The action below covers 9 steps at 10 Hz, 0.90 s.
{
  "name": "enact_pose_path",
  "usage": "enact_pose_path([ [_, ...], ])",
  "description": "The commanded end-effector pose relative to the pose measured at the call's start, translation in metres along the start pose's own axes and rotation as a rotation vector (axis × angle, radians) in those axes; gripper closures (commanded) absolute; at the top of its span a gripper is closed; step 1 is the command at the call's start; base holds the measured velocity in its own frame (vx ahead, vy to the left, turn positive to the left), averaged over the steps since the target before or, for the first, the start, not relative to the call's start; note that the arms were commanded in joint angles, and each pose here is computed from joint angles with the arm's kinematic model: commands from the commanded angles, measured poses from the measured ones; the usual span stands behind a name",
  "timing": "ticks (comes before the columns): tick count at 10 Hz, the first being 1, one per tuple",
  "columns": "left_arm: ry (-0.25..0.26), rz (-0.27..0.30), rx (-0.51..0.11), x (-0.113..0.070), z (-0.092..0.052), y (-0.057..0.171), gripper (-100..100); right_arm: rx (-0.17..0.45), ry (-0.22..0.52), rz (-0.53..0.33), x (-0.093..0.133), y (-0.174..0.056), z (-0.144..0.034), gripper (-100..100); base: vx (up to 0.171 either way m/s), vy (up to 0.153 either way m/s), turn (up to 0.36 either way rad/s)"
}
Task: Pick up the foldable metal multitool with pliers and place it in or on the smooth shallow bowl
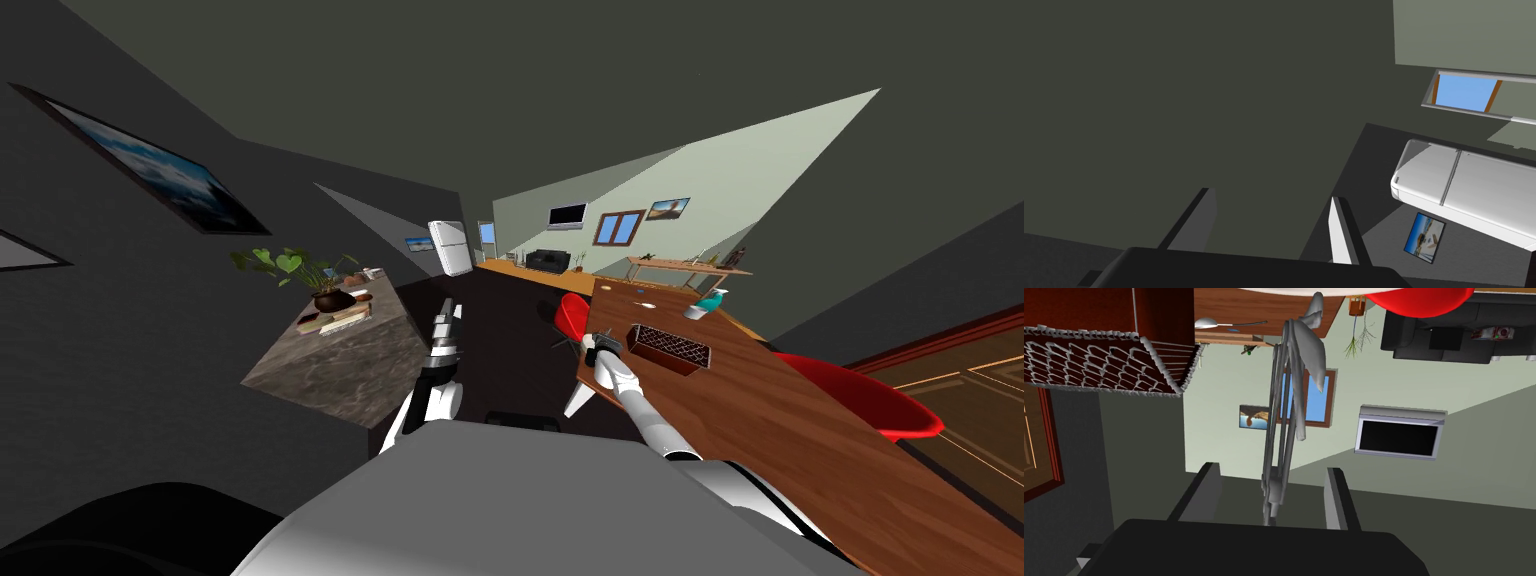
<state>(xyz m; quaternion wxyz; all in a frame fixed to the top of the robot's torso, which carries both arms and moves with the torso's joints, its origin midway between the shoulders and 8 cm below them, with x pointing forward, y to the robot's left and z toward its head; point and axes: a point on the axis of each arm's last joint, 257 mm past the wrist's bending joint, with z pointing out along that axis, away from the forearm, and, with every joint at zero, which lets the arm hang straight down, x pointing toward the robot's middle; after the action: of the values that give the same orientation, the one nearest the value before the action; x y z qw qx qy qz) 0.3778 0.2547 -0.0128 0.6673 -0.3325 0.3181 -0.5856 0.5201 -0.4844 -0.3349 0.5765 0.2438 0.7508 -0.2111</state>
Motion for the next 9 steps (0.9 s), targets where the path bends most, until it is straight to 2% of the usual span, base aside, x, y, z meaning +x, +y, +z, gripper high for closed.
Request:
enact_pose_path([
  [1, 0.000, 0.000, 0.000, 0.000, 0.000, 0.000, 0, 0.000, 0.000, 0.000, 0.000, 0.000, 0.000, -100, 0.007, 0.001, -0.001],
  [4, 0.000, 0.000, 0.000, 0.000, 0.000, 0.000, 0, 0.000, 0.000, 0.000, 0.000, 0.000, 0.000, -100, 0.000, 0.000, 0.000],
  [5, 0.000, 0.000, 0.000, 0.000, 0.000, 0.000, 0, 0.000, 0.000, 0.000, 0.000, 0.000, 0.000, 0, 0.000, 0.000, 0.000],
  [6, 0.000, 0.000, 0.000, 0.000, 0.000, 0.000, 0, -0.016, 0.013, -0.013, -0.002, -0.011, 0.008, -100, 0.073, 0.081, -0.247],
  [7, 0.000, 0.000, 0.000, 0.000, 0.000, 0.000, 0, -0.028, 0.014, -0.013, -0.001, -0.007, 0.008, -100, 0.077, 0.114, -0.125],
  [8, 0.000, 0.000, 0.000, 0.000, 0.000, 0.000, 0, -0.029, 0.023, -0.025, -0.005, -0.022, 0.016, -100, 0.090, 0.140, -0.189],
  [9, 0.000, 0.000, 0.000, 0.000, 0.000, 0.000, 0, -0.055, 0.025, -0.025, -0.004, -0.015, 0.016, -100, 0.086, 0.133, -0.093],
])
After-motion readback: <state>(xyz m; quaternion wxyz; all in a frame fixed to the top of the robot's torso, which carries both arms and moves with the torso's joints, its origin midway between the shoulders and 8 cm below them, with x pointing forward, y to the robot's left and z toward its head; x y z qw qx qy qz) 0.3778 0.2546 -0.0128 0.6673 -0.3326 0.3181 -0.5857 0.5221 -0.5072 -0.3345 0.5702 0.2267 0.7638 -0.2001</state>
